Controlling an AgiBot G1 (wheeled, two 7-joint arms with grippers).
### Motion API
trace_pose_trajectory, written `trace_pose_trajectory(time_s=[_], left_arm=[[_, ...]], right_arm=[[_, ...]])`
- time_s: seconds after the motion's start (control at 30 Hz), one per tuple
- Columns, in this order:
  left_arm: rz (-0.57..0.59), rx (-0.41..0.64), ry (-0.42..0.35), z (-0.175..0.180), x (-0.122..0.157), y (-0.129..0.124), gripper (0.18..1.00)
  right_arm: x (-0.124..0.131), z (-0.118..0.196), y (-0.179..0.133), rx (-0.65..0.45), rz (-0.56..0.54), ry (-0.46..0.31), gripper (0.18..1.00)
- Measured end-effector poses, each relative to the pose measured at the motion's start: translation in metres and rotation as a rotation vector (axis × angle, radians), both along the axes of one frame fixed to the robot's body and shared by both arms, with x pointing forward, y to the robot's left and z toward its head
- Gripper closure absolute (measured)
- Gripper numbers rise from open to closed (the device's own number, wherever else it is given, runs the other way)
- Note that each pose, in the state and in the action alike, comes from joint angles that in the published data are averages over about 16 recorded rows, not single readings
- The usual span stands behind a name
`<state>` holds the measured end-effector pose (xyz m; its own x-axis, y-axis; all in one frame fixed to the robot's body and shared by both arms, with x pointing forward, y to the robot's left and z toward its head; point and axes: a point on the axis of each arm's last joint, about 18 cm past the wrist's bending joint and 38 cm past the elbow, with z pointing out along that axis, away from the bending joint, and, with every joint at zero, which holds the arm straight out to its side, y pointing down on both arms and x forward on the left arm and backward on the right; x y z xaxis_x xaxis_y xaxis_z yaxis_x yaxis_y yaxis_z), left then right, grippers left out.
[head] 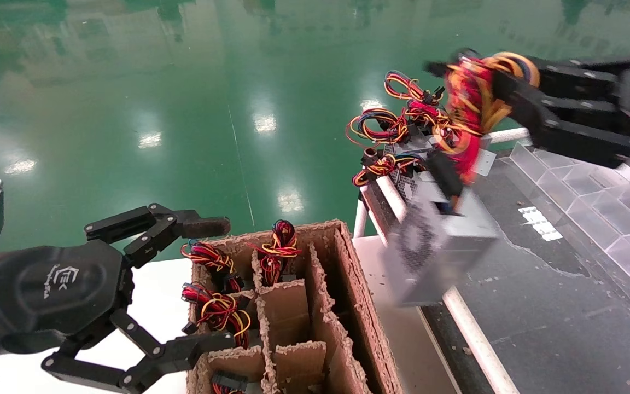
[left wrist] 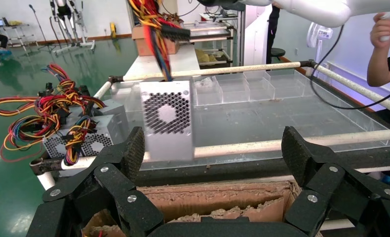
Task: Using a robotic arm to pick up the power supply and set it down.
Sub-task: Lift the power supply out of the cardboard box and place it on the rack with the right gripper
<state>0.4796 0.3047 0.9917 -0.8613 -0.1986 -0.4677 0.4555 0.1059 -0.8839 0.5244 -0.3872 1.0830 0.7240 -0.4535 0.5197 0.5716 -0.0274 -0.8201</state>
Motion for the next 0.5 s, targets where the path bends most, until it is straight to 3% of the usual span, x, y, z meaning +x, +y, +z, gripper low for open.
trace_pose_trajectory(time_s=[0.5], left_arm=[[0.000, 0.000, 0.000, 0.000, 0.000, 0.000, 0.183]], right_arm=[[-0.019, -0.029, -0.083, 0.036, -0.231, 0.047, 0.987]])
